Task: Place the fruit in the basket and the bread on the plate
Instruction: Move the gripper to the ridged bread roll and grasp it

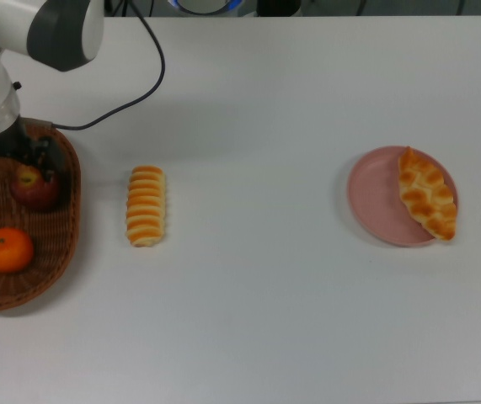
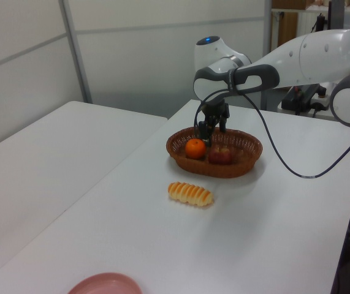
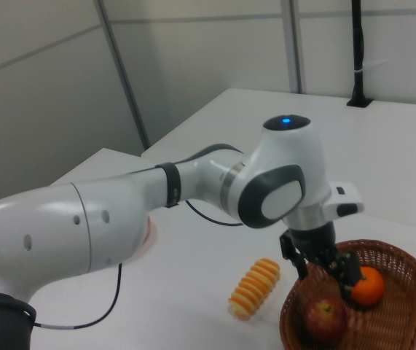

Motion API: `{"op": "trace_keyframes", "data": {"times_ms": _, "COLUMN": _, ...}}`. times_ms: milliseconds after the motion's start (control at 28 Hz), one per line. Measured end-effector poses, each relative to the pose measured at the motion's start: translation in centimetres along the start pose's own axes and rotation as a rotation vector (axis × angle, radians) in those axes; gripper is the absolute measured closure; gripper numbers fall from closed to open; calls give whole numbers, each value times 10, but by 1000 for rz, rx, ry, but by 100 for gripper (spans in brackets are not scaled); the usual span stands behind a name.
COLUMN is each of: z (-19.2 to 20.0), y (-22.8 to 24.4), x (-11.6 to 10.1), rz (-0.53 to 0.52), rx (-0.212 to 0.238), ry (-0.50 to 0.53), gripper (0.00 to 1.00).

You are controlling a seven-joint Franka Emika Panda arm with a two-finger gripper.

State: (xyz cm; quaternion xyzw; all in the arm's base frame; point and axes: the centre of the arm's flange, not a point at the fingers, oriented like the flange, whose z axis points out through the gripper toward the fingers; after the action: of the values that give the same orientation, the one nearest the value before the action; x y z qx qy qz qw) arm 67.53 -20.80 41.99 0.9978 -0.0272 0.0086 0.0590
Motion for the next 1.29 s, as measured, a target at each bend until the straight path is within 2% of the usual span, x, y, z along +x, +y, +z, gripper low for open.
{"op": "trace_keyframes", "data": {"times_ms": 107, "z": -5, "y": -23, "x": 1, "rz": -36, "rx": 12, "ry": -21, "gripper": 0}}
{"op": "trace_keyframes", "data": {"times_ms": 321, "z": -7, "y": -123, "x": 10, "rz": -178, "rx": 22, "ry": -48, "gripper": 0}}
{"op": "trace_keyframes", "data": {"times_ms": 500, "z": 6, "y": -183, "x": 10, "rz": -261, "rx": 25, "ry": -74, "gripper": 0}}
{"op": "trace_keyframes", "data": {"times_ms": 679, "z": 34, "y": -208, "x": 7, "rz": -305, "rx": 16, "ry": -119, "gripper": 0}}
{"op": "trace_keyframes", "data": {"times_ms": 786, "z": 57, "y": -215, "x": 8, "rz": -336, "rx": -19, "ry": -136, "gripper": 0}}
{"op": "trace_keyframes", "data": {"times_ms": 964, "z": 89, "y": -217, "x": 14, "rz": -368, "rx": -61, "ry": -103, "gripper": 0}}
{"op": "trace_keyframes", "data": {"times_ms": 1036, "z": 93, "y": -214, "x": 16, "rz": -369, "rx": -71, "ry": -92, "gripper": 5}}
{"op": "trace_keyframes", "data": {"times_ms": 1071, "z": 93, "y": -211, "x": 17, "rz": -366, "rx": -74, "ry": -89, "gripper": 13}}
{"op": "trace_keyframes", "data": {"times_ms": 1179, "z": 91, "y": -207, "x": 18, "rz": -356, "rx": -77, "ry": -84, "gripper": 22}}
{"op": "trace_keyframes", "data": {"times_ms": 1214, "z": 90, "y": -206, "x": 18, "rz": -341, "rx": -79, "ry": -81, "gripper": 32}}
{"op": "trace_keyframes", "data": {"times_ms": 1286, "z": 88, "y": -206, "x": 18, "rz": -318, "rx": -80, "ry": -78, "gripper": 37}}
